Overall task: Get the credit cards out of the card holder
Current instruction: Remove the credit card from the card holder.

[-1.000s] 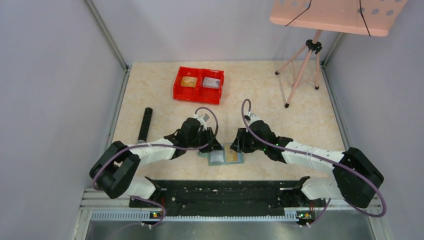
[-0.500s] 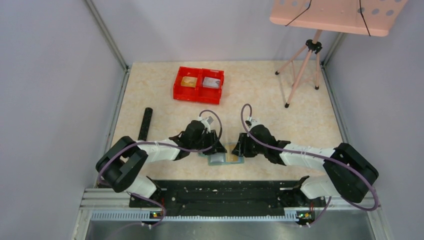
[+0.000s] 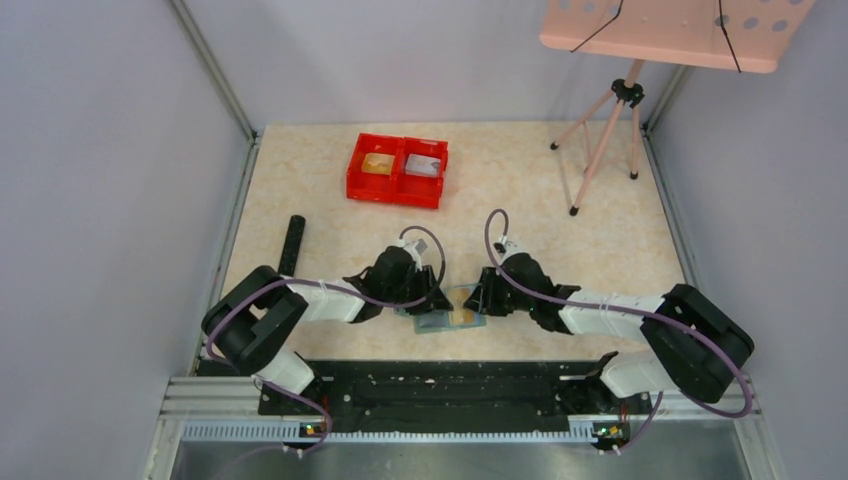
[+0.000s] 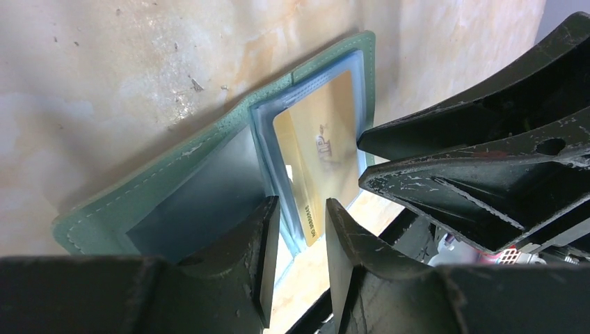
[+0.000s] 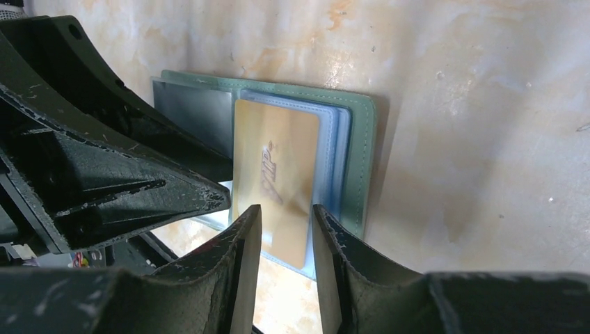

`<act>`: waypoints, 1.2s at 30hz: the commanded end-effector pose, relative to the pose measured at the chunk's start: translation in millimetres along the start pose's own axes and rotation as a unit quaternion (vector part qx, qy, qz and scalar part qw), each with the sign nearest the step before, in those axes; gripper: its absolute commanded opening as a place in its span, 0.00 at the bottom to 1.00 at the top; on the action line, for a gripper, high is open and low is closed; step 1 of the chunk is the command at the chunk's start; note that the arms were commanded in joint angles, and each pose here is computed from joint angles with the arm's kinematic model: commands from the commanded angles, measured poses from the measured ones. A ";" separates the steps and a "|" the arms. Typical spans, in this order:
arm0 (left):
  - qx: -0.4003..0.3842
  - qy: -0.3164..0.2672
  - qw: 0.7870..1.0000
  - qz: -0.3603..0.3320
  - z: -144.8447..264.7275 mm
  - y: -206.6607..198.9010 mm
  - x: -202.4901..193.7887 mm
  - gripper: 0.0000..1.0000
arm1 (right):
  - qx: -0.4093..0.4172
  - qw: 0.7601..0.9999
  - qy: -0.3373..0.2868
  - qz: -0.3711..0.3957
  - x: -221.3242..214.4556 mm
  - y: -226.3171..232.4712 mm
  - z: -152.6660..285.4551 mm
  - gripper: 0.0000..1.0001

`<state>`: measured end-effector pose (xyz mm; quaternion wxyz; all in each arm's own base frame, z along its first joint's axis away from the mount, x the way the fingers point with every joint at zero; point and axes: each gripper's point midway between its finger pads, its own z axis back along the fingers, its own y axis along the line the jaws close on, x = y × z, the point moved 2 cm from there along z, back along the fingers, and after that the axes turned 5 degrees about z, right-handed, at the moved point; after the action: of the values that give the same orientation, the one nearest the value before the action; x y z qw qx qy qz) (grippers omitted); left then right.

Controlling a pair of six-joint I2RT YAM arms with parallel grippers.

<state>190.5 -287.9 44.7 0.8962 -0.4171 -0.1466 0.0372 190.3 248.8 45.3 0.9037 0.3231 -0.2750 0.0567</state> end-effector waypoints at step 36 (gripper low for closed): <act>0.002 -0.005 1.000 0.000 16.9 -7.3 6.8 0.00 | -0.058 0.998 0.007 -0.033 -16.7 -35.1 -1.6 0.26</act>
<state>188.0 -286.7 46.2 0.8906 -0.4289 -0.1405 0.0559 191.3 245.7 41.4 0.9017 0.3322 -0.2759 0.0243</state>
